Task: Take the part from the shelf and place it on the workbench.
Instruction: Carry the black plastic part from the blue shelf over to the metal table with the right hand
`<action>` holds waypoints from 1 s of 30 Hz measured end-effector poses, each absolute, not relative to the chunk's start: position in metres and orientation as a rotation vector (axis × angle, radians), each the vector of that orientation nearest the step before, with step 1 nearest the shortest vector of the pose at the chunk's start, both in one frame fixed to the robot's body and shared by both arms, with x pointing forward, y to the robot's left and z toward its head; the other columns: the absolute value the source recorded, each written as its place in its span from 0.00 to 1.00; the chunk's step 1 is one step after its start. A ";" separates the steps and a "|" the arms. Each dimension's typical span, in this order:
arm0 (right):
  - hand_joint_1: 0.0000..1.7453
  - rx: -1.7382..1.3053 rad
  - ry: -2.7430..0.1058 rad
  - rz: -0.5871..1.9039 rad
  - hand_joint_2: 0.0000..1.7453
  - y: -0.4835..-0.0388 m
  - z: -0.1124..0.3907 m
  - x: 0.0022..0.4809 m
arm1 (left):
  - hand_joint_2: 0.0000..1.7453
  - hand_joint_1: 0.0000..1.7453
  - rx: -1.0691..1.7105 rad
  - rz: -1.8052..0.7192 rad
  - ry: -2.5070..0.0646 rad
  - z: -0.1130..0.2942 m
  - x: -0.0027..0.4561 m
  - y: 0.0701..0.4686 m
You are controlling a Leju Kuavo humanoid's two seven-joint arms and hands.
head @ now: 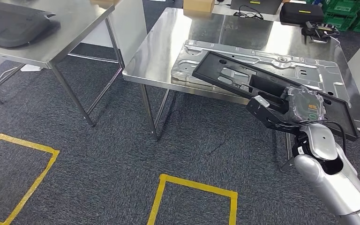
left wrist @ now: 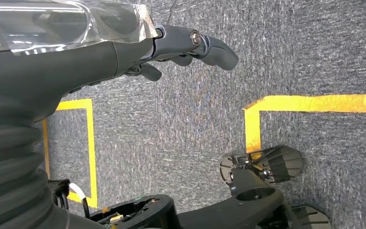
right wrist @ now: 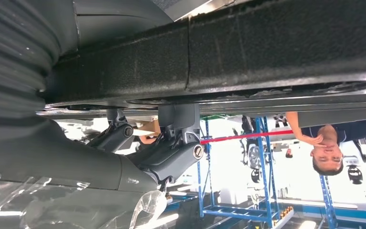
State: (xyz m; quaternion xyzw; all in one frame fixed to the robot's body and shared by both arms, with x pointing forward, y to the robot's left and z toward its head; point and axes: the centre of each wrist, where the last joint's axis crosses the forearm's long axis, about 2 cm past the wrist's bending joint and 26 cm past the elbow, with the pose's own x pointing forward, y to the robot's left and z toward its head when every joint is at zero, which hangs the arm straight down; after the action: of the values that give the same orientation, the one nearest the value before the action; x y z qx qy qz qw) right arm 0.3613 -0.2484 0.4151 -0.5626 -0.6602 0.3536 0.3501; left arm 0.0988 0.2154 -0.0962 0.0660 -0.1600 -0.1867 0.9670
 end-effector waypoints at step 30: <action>1.00 -1.438 -1.705 0.913 1.00 -0.251 0.413 0.364 | 1.00 0.00 0.122 -0.388 -0.333 -0.097 0.098 0.218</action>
State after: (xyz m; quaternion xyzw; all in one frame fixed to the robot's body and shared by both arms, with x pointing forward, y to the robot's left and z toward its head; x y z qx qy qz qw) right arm 0.3639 -0.2505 0.4135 -0.5573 -0.6606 0.3537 0.3578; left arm 0.0982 0.2182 -0.0968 0.0602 -0.1646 -0.1919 0.9656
